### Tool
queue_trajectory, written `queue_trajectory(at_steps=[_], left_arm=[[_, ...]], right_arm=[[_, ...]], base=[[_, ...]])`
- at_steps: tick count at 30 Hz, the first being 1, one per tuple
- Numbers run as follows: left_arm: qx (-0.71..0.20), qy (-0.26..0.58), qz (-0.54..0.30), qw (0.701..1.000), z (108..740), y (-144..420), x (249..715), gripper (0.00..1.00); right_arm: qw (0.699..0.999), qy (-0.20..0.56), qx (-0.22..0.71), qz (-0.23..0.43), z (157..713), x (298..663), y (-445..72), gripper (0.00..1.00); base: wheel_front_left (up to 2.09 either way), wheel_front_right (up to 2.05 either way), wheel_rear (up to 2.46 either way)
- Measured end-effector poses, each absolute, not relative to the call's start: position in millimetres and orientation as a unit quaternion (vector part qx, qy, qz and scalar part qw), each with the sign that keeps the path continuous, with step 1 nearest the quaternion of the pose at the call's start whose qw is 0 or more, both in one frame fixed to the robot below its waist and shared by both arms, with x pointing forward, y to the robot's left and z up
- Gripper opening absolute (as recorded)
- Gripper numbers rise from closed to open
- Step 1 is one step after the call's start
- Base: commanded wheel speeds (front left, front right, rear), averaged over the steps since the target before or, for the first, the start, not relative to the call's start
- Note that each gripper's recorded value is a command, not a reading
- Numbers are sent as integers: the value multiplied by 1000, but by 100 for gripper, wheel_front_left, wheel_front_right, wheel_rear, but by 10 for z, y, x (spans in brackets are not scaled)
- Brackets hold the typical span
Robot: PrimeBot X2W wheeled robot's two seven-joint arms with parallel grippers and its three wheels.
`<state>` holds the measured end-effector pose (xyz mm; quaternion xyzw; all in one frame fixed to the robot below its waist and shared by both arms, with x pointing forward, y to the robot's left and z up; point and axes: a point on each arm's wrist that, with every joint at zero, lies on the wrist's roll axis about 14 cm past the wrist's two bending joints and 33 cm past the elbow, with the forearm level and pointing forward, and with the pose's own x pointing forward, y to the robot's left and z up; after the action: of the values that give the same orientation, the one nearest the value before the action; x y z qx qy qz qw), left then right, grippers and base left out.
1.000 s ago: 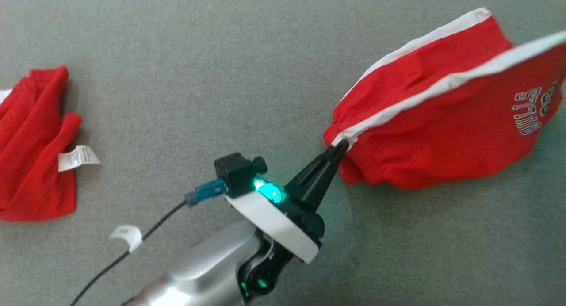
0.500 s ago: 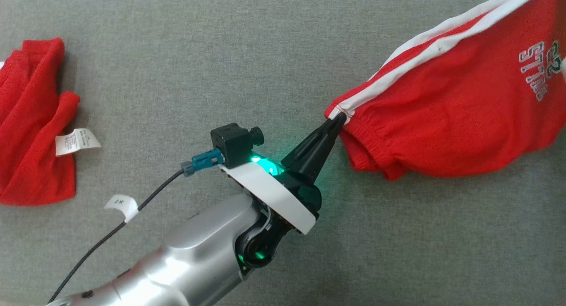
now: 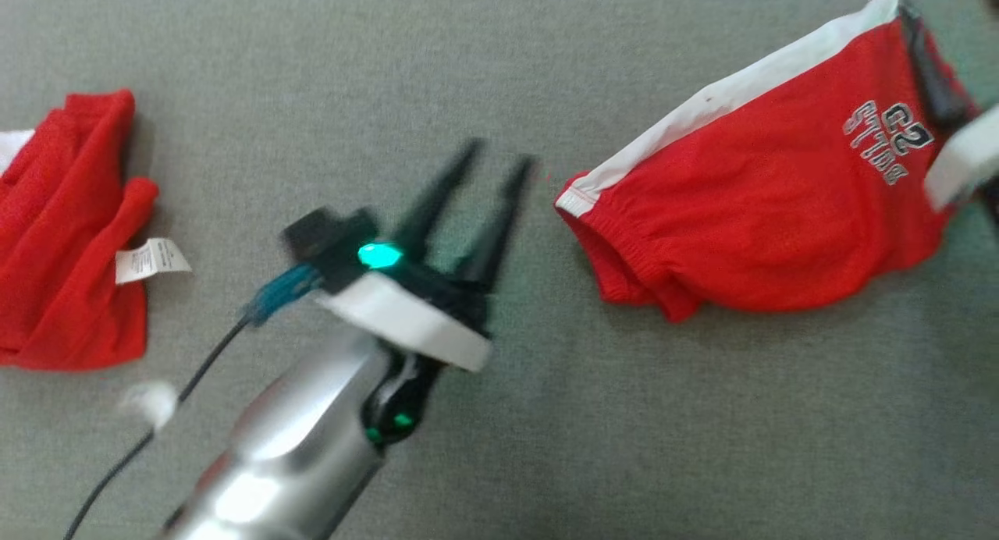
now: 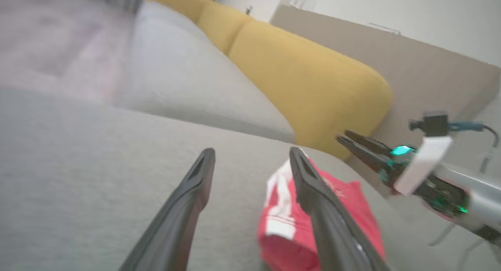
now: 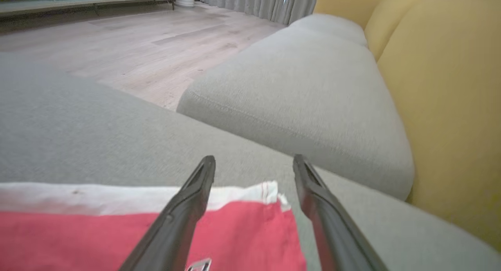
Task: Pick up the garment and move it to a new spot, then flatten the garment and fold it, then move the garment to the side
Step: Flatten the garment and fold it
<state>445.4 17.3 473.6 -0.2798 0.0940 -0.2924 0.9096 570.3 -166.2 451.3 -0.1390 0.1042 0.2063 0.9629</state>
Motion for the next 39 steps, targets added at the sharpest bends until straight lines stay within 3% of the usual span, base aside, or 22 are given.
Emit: queue_trajectory(at_steps=[4,9,17,25,26,28,39], left_arm=[[-201,37,-210,956,4795,535,4424,100],[-153,9,-145,978,4829,738,4160,100],[-93,-12,-69,993,4931,1104,3897,100],[-91,-8,-25,996,4929,1305,3791,100],[-91,-8,-24,996,4928,1311,3793,100],[-90,-9,-23,996,4929,1320,3803,100],[-109,-21,-54,992,5003,1142,3890,100]], right_arm=[[970,137,-78,184,4312,5383,-1723,100],[974,176,-44,139,4147,5353,-1910,100],[965,255,-8,58,3760,5436,-2255,100],[946,321,11,40,3494,5471,-2213,100],[945,325,17,39,3491,5481,-2199,94],[942,333,28,37,3483,5486,-2184,0],[950,309,33,15,3656,5289,-2408,0]], base=[[0,0,0],[0,0,0],[0,0,0],[0,0,0],[0,0,0],[0,0,0],[0,0,0]])
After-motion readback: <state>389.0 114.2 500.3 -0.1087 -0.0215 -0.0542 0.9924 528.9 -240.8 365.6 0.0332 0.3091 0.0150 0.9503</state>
